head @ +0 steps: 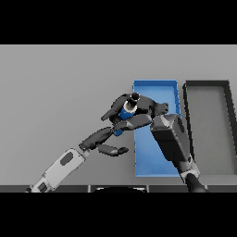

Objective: Pick up the blue pipe and place it into the blue bin.

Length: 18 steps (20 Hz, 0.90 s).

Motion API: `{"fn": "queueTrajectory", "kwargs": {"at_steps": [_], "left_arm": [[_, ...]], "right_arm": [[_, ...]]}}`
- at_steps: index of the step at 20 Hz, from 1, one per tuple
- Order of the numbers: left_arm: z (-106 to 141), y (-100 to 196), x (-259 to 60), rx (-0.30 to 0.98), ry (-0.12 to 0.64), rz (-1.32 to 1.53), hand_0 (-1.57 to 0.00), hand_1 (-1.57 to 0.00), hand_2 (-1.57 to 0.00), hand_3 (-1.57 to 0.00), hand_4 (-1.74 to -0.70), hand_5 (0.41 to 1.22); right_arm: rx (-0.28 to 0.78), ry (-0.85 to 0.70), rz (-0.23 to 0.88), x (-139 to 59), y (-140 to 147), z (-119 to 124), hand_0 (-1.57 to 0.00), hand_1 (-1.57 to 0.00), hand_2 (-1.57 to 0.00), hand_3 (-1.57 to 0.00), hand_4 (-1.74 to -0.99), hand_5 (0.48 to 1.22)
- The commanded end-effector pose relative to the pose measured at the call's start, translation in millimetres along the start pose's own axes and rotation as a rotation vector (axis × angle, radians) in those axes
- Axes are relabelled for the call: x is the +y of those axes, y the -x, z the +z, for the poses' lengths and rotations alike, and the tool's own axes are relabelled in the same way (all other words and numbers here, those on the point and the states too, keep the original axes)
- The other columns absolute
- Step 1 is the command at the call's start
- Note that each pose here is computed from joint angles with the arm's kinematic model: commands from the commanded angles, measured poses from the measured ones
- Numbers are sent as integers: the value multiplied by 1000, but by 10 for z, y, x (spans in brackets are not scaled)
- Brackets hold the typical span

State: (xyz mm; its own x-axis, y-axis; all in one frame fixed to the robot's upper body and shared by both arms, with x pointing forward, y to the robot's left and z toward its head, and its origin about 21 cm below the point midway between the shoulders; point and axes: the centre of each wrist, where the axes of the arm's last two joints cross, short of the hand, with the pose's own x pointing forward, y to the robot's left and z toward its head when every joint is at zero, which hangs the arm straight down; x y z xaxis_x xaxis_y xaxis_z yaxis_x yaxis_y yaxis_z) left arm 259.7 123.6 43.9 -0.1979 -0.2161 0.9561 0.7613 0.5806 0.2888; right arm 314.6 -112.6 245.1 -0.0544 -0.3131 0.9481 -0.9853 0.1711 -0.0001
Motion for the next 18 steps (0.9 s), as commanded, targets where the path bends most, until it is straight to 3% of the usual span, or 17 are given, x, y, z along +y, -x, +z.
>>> {"fn": "queueTrajectory", "kwargs": {"at_steps": [1, 3, 6, 9, 14, 18], "left_arm": [[-12, -9, 9, -4, 0, -1, -1, 0, 0, 0, -863, 498], [-18, -42, 8, -8, 9, -3, 0, 0, 0, 1, -867, 486], [21, 1, 9, -4, 8, -2, 1, 1, 1, 1, -864, 483], [14, -28, 20, 8, 0, -5, 1, 1, 1, 1, -850, 484], [46, -34, 28, 17, -19, -32, 1, 1, 1, 1, -827, 467], [91, -37, 58, 17, -29, -42, 1, 1, 1, 1, -824, 462]], "right_arm": [[-30, -7, 19, -32, -109, -39, -1571, -1571, -1571, -1571, -1494, 1221], [-81, -2, 90, -160, -349, -73, -1571, -1571, -1571, -1571, -1495, 1221], [-125, 130, 112, -407, -597, -68, -1571, -1571, -1571, -1571, -1496, 1221], [-102, 279, 170, -676, -689, -37, -1571, -1571, -1571, -1571, -1498, 1221], [65, 546, 125, -1233, -427, 406, -1571, -1571, -1571, -1571, -1499, 1221], [181, 707, 47, -1443, -49, 819, -1571, -1571, -1571, -1571, -1499, 1221]]}}
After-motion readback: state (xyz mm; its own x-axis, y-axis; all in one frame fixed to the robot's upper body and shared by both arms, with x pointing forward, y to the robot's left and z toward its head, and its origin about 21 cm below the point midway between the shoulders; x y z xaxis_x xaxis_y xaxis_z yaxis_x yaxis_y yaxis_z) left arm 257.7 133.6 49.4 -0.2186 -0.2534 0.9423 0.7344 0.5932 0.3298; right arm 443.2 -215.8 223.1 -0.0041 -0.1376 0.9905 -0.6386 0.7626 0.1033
